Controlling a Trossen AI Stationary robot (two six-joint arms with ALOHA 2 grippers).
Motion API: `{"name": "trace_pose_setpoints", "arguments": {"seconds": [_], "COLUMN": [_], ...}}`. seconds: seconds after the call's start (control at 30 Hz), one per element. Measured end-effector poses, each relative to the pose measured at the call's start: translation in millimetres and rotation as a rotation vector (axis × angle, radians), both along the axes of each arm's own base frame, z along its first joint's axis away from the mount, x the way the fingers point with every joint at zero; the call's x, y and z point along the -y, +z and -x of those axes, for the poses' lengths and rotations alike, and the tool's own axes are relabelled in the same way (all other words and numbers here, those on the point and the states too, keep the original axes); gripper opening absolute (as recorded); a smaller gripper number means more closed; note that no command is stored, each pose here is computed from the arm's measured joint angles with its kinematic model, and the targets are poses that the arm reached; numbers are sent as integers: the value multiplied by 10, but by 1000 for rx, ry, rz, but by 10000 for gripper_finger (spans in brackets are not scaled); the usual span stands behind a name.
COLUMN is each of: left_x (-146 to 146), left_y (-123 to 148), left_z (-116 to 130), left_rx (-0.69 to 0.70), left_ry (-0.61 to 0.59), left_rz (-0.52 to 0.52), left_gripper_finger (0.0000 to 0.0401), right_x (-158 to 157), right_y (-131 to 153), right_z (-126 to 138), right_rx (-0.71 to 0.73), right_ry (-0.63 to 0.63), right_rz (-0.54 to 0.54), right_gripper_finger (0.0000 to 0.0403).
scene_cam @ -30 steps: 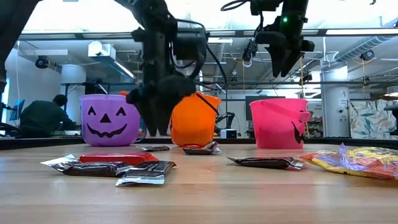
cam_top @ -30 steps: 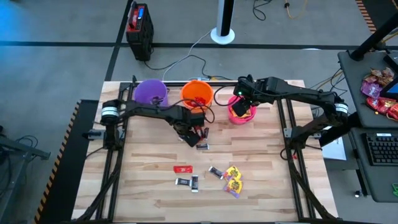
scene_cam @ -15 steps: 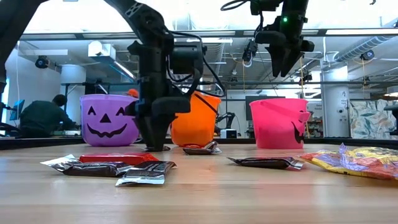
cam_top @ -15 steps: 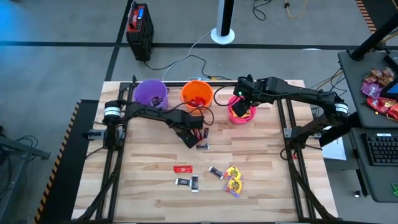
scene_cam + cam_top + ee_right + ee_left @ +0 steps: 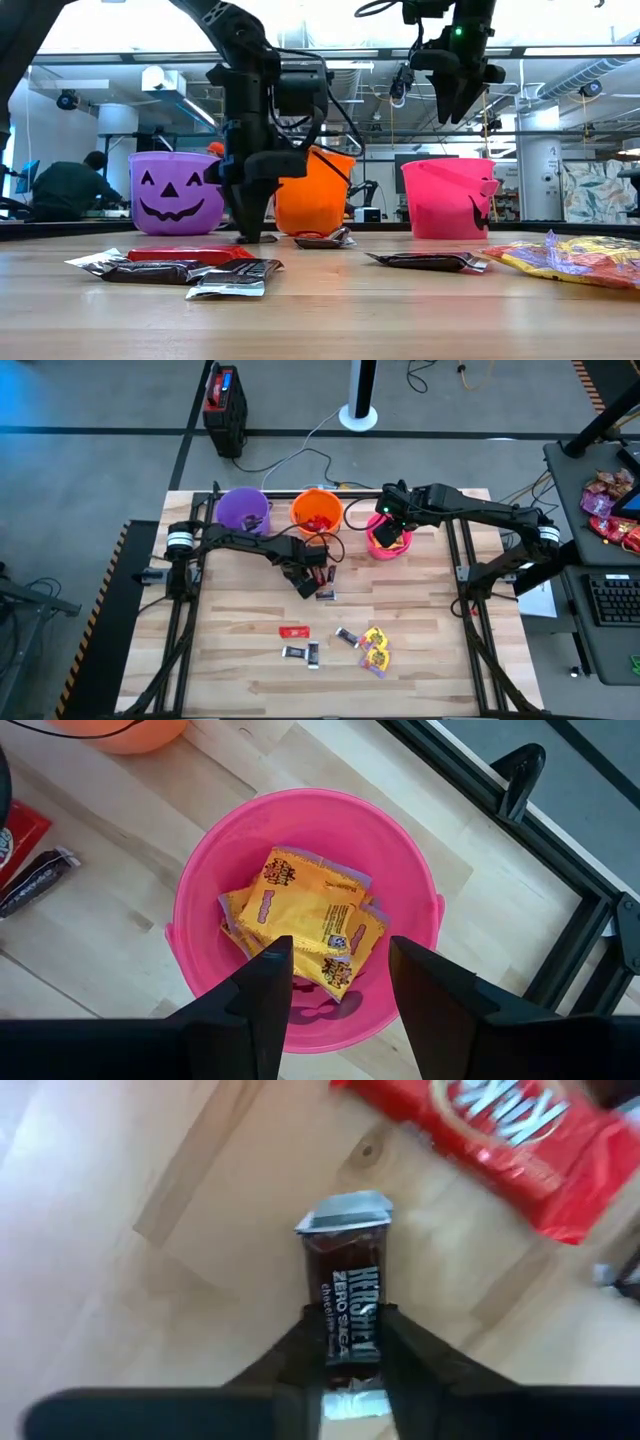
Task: Sort candy by brand, put in halloween buckets
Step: Put the black candy into the purple bucket
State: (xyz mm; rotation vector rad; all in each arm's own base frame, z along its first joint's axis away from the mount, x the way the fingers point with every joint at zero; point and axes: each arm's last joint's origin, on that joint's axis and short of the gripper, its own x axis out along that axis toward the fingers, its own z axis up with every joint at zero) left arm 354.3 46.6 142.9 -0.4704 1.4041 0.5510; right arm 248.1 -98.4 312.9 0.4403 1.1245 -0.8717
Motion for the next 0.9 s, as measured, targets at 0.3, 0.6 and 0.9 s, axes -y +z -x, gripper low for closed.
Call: {"name": "trace_pose_setpoints", "arguments": {"seconds": [0.3, 0.6, 0.9], "left_x": [29, 255, 521], "left_y": [174, 522, 568], "left_z": [-98, -51, 292], "left_rx": [15, -2, 90], "left_ry": [-18, -147, -26], "left_rz": [60, 57, 74], "left_gripper_finger": [1, 0, 0], "right_x": [0, 0, -8], "right_y": [0, -1, -4], "right_z": [0, 0, -2], "right_rx": [1, 0, -3], "right_ry": [-2, 2, 37], "right_rz": [0, 0, -19], "right_gripper_finger": [160, 160, 160]}}
